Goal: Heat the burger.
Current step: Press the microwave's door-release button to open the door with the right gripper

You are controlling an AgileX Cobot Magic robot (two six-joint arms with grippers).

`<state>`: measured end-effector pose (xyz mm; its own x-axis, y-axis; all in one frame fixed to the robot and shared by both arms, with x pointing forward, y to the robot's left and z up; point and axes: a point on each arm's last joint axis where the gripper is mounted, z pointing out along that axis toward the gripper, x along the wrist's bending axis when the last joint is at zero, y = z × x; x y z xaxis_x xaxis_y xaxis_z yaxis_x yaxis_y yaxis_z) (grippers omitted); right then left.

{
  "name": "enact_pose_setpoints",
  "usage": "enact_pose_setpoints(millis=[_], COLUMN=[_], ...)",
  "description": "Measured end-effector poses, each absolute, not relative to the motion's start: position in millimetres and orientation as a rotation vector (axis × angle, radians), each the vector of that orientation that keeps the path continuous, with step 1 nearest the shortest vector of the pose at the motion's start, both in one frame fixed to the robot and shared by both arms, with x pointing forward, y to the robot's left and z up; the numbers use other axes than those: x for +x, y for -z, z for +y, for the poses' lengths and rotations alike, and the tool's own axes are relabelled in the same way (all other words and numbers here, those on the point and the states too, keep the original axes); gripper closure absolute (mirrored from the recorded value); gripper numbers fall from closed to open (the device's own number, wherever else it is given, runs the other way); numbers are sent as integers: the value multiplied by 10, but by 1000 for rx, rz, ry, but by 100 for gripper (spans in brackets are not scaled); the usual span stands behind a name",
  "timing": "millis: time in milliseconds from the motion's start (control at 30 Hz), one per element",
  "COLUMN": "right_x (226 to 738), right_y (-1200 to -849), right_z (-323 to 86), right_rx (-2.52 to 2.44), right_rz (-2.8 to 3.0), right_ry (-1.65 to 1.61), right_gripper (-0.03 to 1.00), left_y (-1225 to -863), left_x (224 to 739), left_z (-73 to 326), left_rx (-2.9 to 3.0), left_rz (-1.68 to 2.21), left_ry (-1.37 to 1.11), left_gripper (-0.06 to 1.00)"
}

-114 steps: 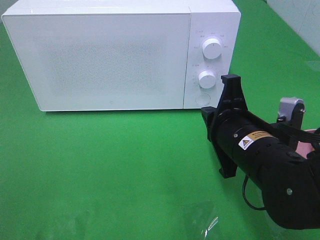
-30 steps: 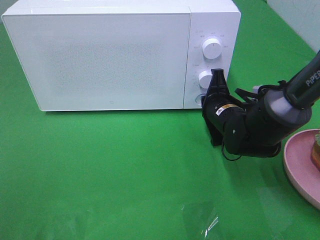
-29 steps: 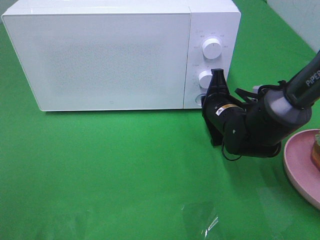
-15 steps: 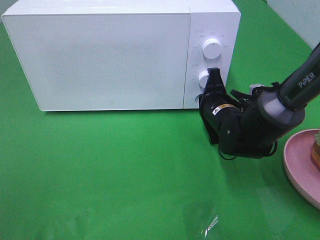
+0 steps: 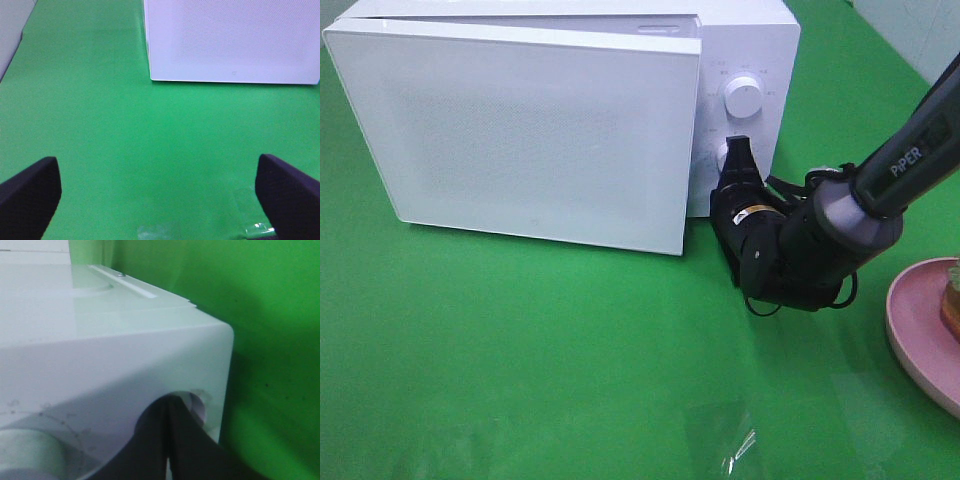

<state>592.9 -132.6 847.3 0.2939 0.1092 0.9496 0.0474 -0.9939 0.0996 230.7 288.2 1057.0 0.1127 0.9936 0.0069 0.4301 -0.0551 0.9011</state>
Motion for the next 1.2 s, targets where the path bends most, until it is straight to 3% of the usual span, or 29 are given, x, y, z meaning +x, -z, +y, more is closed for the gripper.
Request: enact_pose_setpoints(millis=[1200], right_x=[5890], right_y=[-8517], right_z=[-1349], right_rx=[2523], right_rz=[203], right_ry=[-1827], right_gripper=[97], left_y=[-10570], left_x=[2307], left_z=[2882], left_rx=[1604], left_rz=[1426], left_ry=[-904], left_gripper=[-3])
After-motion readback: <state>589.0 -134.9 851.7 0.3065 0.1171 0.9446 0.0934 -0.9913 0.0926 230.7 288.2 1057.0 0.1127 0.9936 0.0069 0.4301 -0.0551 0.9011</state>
